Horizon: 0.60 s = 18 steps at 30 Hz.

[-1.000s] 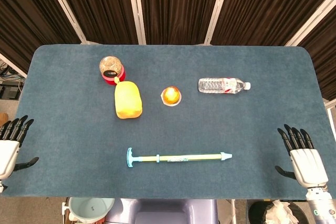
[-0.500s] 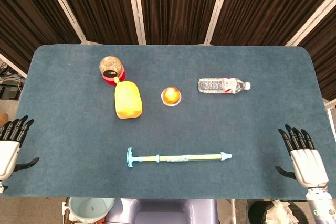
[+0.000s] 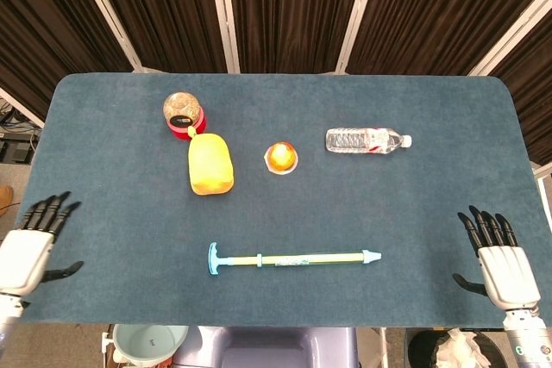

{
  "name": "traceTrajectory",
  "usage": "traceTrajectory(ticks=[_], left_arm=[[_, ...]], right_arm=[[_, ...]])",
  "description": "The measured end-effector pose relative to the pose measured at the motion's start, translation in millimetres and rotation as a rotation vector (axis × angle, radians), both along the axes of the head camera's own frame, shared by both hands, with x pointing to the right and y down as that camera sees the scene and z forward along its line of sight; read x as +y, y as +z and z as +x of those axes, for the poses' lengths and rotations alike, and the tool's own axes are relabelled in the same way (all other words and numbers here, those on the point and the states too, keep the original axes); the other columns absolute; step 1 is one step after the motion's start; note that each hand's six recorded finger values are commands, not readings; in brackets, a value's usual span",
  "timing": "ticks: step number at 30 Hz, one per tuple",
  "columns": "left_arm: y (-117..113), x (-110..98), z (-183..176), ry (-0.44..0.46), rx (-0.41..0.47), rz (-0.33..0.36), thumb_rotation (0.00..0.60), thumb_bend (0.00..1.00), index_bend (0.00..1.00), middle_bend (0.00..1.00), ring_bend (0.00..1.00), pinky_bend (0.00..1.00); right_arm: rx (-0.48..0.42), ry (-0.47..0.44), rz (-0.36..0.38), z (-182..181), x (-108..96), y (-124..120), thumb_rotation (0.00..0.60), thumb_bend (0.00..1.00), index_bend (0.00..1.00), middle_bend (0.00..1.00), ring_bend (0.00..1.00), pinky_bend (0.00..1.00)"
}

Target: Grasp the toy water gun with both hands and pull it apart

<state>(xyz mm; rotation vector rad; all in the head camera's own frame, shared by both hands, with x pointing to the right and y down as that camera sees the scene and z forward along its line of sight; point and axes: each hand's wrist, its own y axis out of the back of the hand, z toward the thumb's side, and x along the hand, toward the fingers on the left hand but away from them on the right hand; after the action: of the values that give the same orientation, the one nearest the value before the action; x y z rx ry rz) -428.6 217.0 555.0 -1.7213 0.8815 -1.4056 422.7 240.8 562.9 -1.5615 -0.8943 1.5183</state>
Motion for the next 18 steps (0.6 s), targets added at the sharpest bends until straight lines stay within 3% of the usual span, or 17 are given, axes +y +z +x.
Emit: traceTrajectory(ticks=[10, 18], left_arm=[[11, 6, 72, 0.155, 0.047, -0.092, 0.6, 0.0, 0.21, 0.04, 0.0, 0.11], [27, 15, 120, 0.225, 0.05, -0.139, 0.6, 0.04, 0.3, 0.06, 0.0, 0.11]], right_arm=[[0.002, 0.004, -0.001, 2, 0, 0, 0.6, 0.08, 0.09, 0.0, 0.0, 0.05], [0.0, 0.013, 0.005, 4, -1, -2, 0.6, 0.08, 0.11, 0.0, 0.0, 0.05]])
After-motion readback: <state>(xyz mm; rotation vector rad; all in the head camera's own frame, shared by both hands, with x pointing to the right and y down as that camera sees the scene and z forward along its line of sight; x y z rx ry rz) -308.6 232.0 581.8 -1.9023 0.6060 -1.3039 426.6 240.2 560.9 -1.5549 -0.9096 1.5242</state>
